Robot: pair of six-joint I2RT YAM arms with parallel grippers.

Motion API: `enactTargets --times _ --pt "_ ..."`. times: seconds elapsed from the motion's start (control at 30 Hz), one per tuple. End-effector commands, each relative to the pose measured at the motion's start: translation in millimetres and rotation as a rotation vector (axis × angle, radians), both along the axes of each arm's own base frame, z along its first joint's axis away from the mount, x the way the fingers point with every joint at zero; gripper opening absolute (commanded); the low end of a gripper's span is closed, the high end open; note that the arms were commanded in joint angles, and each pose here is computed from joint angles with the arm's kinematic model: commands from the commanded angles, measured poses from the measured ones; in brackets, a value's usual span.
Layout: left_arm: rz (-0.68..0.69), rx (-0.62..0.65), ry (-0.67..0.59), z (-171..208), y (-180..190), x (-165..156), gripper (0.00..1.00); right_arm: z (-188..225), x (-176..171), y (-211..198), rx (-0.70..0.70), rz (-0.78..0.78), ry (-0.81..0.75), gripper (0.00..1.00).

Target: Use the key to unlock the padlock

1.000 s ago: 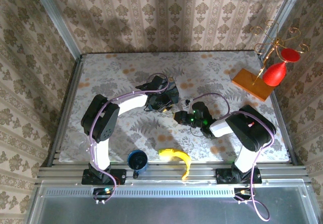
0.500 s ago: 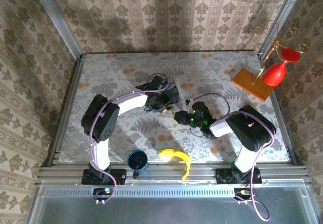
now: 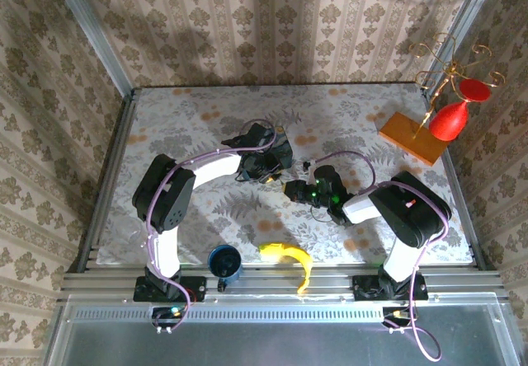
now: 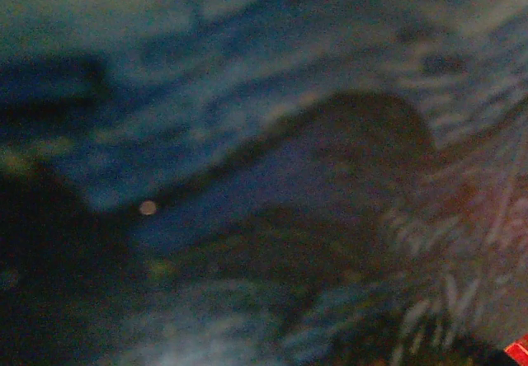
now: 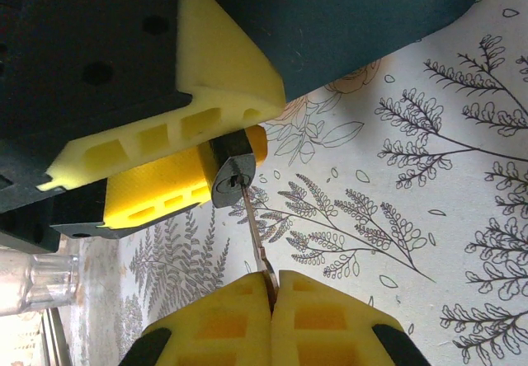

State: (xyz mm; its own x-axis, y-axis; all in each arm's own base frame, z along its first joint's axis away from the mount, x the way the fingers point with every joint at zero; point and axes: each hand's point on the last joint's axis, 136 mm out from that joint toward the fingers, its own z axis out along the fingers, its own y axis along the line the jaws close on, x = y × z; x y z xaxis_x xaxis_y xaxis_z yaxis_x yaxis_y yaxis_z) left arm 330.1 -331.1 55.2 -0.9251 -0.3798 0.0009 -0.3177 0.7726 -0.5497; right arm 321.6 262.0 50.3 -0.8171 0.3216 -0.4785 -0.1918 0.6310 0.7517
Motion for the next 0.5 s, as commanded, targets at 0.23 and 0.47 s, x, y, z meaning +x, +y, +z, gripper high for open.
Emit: enactTargets --times 0.23,0.47 --pt "0.007 -0.001 0.105 -13.4 6.1 -17.3 0.07 16.4 9.6 1.5 0.013 -0.007 -0.057 0.00" --pt "0.000 0.005 0.104 -13.8 6.4 -17.6 0.07 18.7 11.5 1.9 0.016 -0.010 -0.062 0.00"
